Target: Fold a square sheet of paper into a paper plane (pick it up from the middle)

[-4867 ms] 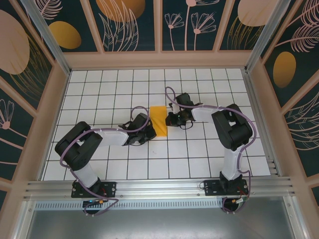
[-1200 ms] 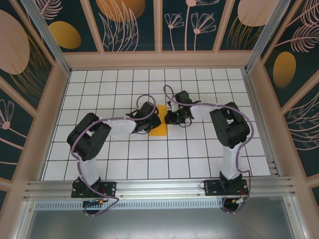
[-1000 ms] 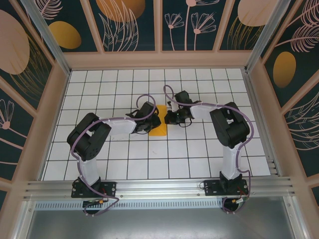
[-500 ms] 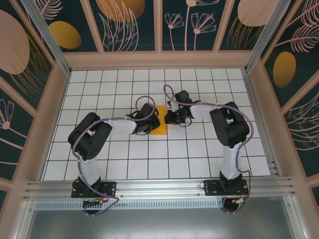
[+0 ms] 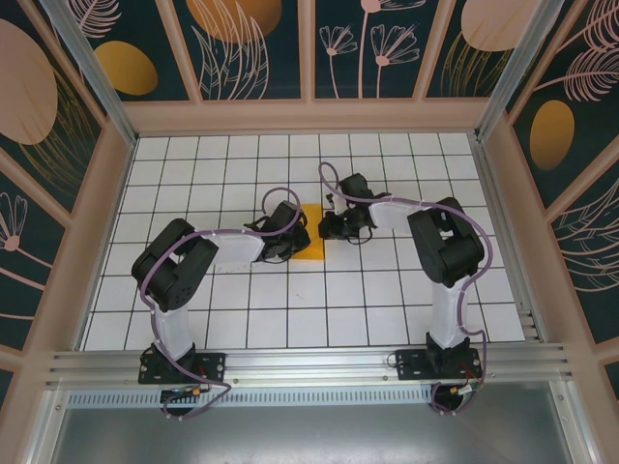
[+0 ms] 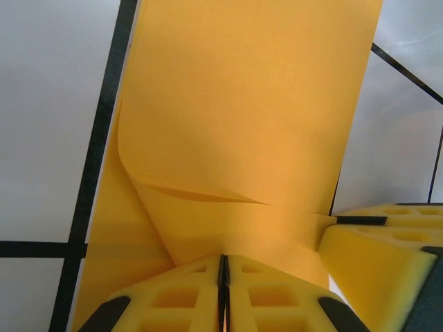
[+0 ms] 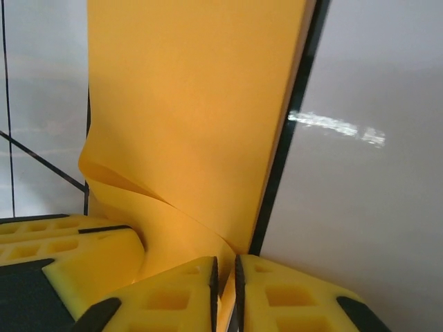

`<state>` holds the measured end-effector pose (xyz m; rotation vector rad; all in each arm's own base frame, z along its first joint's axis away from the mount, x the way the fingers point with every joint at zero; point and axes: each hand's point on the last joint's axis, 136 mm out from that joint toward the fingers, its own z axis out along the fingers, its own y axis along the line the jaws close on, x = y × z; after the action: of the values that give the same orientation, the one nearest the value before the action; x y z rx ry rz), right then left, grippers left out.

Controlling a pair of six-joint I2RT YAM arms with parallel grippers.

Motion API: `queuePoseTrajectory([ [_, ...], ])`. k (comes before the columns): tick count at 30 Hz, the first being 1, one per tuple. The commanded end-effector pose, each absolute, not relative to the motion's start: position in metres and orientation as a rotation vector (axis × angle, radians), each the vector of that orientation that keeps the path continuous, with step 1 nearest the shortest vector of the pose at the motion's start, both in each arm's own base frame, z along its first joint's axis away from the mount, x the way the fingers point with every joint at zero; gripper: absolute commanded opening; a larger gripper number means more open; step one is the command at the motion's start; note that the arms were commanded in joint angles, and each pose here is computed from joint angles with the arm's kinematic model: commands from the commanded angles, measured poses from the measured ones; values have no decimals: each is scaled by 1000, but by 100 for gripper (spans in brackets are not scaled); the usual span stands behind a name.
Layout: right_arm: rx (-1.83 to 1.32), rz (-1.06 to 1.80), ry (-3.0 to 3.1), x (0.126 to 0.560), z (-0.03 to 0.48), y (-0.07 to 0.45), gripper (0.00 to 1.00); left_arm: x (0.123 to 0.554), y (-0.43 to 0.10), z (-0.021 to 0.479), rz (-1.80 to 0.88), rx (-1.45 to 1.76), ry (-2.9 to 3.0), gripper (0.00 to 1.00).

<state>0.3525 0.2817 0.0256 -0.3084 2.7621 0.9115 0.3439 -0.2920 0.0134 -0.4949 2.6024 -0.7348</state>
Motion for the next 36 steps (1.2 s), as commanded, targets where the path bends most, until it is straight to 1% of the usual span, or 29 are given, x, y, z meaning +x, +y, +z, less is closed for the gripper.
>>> queuePoseTrajectory([
  [1, -266, 902, 2669, 366, 72, 276, 19, 324, -268, -24, -587, -546, 2708, 10],
  [4, -264, 921, 2660, 356, 81, 273, 20, 324, -268, -24, -587, -547, 2710, 10],
  [7, -292, 959, 2681, 336, 80, 277, 19, 324, -268, -24, -588, -546, 2711, 10],
  [11, -319, 990, 2716, 316, 73, 287, 15, 324, -269, -25, -589, -547, 2711, 10],
  [15, -283, 1004, 2762, 310, 55, 286, 9, 324, -270, -25, -595, -545, 2712, 10],
  [18, -286, 1035, 2778, 306, 47, 289, 8, 324, -271, -25, -599, -543, 2713, 10],
  [21, -339, 1061, 2785, 298, 45, 299, 7, 324, -271, -25, -599, -544, 2714, 10],
  [27, -365, 1062, 2803, 296, 39, 305, 7, 324, -271, -25, -600, -548, 2714, 10],
  [36, -347, 957, 2877, 291, 16, 293, 7, 324, -270, -26, -591, -550, 2717, 10],
])
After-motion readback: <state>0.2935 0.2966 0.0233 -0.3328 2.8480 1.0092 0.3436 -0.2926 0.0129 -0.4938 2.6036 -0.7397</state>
